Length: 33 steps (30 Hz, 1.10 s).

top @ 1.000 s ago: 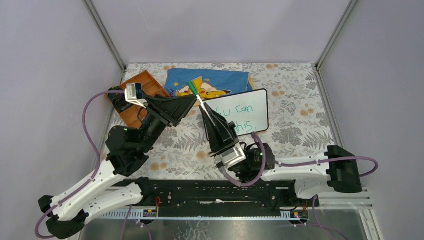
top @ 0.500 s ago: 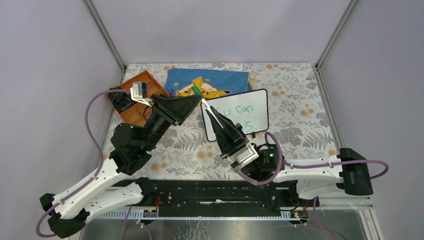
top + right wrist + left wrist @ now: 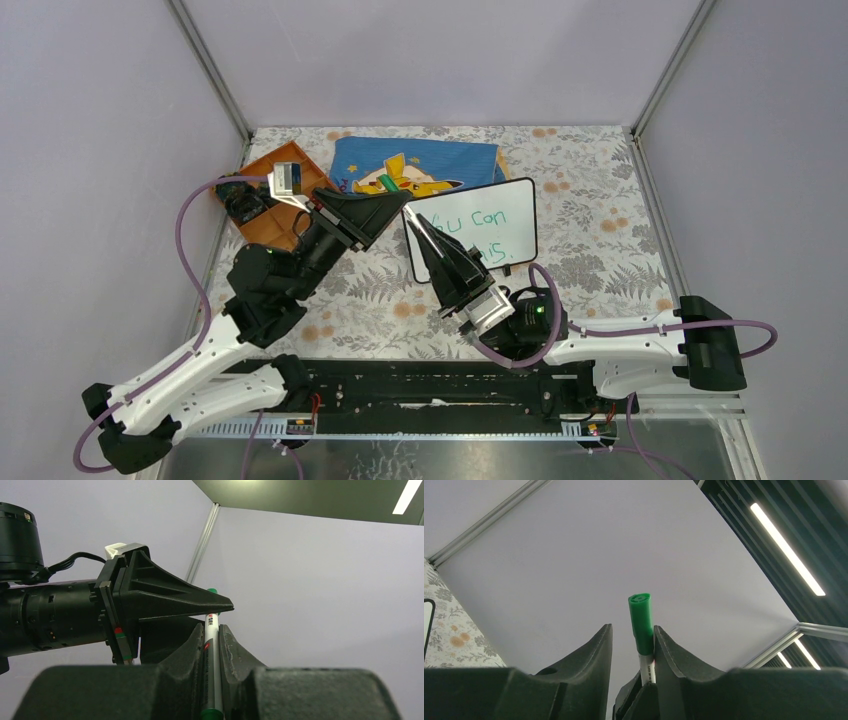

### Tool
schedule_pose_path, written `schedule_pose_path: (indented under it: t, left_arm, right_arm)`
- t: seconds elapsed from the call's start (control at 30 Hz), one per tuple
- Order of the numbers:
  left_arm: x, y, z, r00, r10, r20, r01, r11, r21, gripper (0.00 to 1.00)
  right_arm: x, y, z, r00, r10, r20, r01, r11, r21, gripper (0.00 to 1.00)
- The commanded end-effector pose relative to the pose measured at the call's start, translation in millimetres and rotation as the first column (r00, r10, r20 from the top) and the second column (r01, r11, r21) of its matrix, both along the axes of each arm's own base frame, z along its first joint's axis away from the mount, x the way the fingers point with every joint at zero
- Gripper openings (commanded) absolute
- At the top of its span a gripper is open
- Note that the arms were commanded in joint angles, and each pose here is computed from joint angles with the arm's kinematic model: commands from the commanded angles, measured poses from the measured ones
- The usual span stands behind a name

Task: Write a sentence on the whiteboard
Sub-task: Place the whiteboard marker at the center of the board.

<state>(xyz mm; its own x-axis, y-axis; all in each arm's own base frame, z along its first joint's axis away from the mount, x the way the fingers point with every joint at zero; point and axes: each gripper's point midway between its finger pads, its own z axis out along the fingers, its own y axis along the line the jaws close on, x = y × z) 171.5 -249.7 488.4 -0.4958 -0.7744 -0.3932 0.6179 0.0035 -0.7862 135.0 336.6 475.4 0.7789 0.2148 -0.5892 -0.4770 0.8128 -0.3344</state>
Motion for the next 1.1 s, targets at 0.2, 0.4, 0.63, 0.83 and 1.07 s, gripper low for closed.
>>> schedule_pose_path:
  t: [0.2, 0.4, 0.63, 0.83, 1.07]
  left_arm:
    - [-10.0, 0.4, 6.6, 0.999, -0.038, 0.034, 0.039, 0.999, -0.026, 0.41]
    - [-11.5, 1.2, 5.2, 0.998, -0.041, 0.038, 0.042, 0.999, -0.027, 0.18]
    - [-6.9, 5.5, -0.1, 1.0, -0.003, 0.02, 0.003, 1.0, -0.005, 0.0]
    - [0.0, 12.7, -5.9, 0.999, 0.052, -0.002, -0.052, 0.999, 0.006, 0.0]
    - [11.1, 31.0, -10.8, 0.983, 0.184, -0.001, -0.184, 0.979, 0.091, 0.0]
  right_arm:
    - [4.0, -13.0, 12.3, 1.0, -0.025, -0.014, 0.026, 0.998, 0.065, 0.0]
    - [4.9, -11.5, 9.1, 0.999, -0.027, -0.019, 0.028, 0.998, 0.055, 0.0]
    - [0.0, -9.6, -4.5, 0.999, 0.019, -0.035, -0.019, 1.0, 0.004, 0.09]
    - [-3.9, -1.3, -24.0, 0.986, 0.098, -0.135, -0.111, 0.99, -0.092, 0.52]
    - [-21.2, 0.5, -54.7, 0.917, 0.228, -0.329, -0.304, 0.931, -0.203, 0.99]
